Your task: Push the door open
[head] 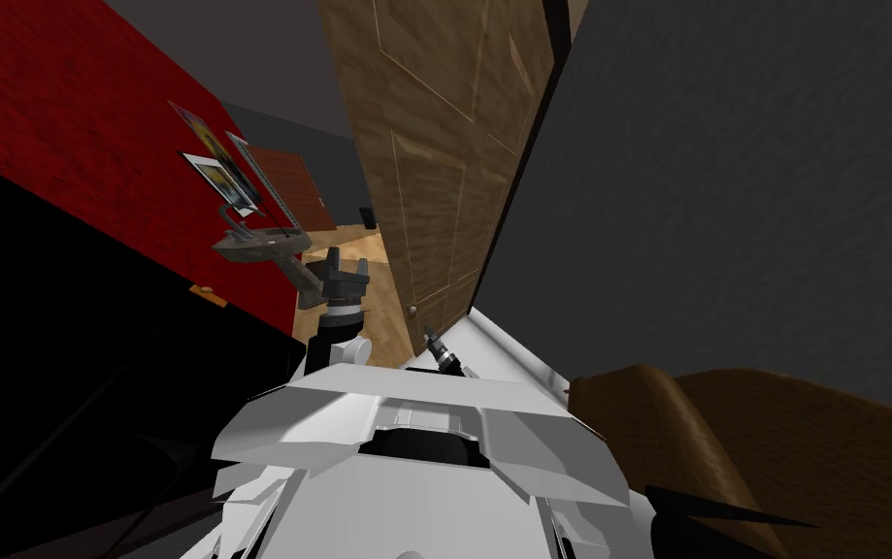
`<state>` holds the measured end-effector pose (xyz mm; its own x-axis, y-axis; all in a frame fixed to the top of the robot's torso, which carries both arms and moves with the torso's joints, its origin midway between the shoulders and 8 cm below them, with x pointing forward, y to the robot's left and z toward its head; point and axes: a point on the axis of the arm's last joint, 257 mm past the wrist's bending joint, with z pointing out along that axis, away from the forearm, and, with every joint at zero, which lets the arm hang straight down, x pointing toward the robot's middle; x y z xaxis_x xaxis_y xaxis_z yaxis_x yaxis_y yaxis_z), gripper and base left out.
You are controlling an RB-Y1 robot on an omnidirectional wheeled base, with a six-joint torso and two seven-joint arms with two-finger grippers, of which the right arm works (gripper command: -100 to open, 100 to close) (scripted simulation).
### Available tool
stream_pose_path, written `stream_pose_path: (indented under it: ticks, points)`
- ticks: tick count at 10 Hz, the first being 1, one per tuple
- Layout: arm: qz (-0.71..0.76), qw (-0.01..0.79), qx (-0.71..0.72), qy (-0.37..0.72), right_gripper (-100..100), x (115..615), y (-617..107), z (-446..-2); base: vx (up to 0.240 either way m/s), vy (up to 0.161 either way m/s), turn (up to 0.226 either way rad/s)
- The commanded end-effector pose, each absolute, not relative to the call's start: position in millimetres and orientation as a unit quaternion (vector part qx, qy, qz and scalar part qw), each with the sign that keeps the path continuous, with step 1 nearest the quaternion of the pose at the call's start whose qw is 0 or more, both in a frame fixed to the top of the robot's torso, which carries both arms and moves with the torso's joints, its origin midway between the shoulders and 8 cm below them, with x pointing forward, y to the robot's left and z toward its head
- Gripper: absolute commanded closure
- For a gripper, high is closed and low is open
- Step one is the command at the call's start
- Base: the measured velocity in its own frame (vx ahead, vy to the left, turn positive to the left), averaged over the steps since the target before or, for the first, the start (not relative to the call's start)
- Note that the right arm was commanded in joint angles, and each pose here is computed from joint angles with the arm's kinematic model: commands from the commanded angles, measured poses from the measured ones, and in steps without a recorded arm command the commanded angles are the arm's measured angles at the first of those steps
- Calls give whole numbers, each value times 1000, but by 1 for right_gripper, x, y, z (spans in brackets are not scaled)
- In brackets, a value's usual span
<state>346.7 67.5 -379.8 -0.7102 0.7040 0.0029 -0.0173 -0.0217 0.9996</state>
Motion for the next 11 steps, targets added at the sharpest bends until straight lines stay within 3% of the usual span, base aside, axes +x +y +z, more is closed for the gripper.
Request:
stream_pose_path:
  ticks: [1,3,11]
  points:
    - [657,261,261,657,-100,339,70,-391,232,-28,-12]
    - [658,266,264,653,-100,341,69,-389,102,36,25]
    - [656,271,271,650,-100,344,68,-391,127,129,24]
